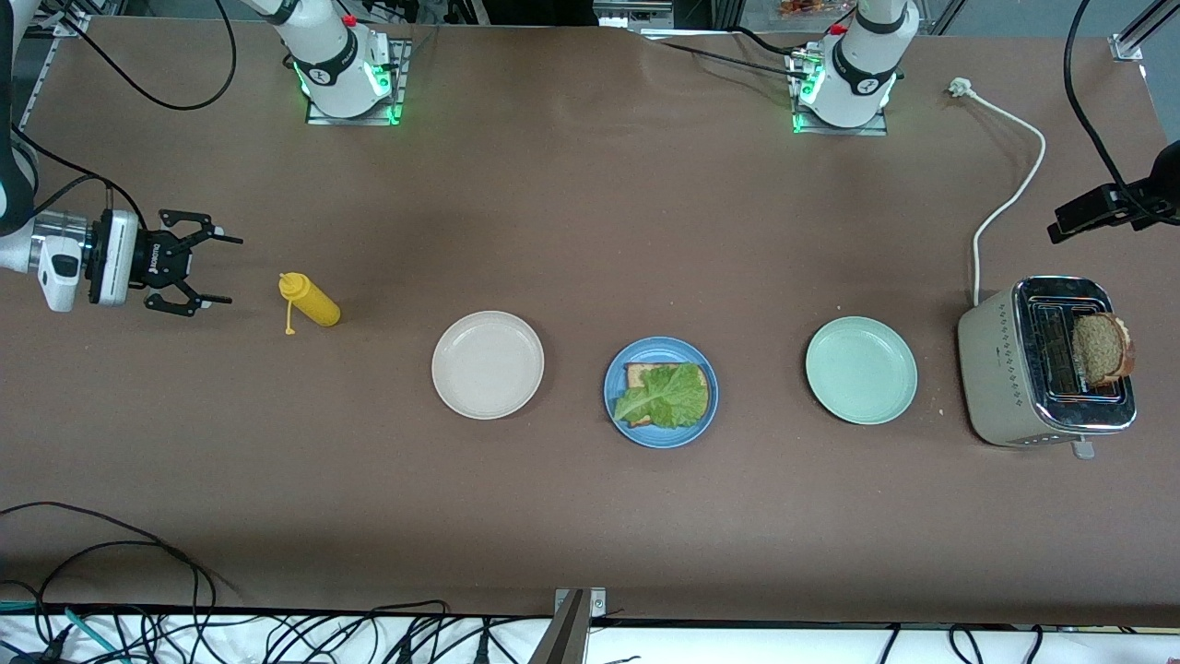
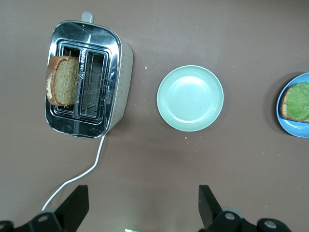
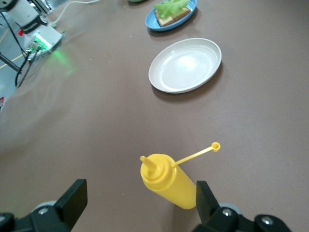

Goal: Make sandwich in blue plate with both arms
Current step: 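Open the right gripper and position it beside the mustard bottle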

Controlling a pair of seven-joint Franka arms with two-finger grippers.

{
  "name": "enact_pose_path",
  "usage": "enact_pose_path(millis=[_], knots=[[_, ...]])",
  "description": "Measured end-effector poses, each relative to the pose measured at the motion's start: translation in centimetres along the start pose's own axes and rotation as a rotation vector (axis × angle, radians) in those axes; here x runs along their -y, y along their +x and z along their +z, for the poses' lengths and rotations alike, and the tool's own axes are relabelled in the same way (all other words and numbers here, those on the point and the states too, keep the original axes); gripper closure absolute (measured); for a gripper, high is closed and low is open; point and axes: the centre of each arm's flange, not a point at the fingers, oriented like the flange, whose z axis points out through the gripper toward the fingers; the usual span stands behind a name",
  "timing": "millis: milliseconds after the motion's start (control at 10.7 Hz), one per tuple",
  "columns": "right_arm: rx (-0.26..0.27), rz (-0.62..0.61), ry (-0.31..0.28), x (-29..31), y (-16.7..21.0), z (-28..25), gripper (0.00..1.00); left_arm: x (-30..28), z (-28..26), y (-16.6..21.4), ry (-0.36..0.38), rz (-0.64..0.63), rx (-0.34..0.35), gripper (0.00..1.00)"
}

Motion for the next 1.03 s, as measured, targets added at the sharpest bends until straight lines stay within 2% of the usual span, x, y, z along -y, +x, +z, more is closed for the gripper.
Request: enact_pose_path(millis=[467, 747, 1027], knots=[[-0.119, -0.051, 0.088, 0.0, -2.0, 0.7, 0.0, 0.0, 0.0, 0.0, 0.0, 0.0, 0.0, 0.0], [-0.183, -0.13, 0.115, -0.9, -3.2, 2.6, 0.0, 0.0, 0.0, 0.0, 0.0, 0.0, 0.0, 0.0], [-0.226, -0.164, 0.143, -1.9, -6.0, 4.8, 0.0, 0.5, 0.0, 0.1, -0.001, -0.009, 0.0, 0.0]])
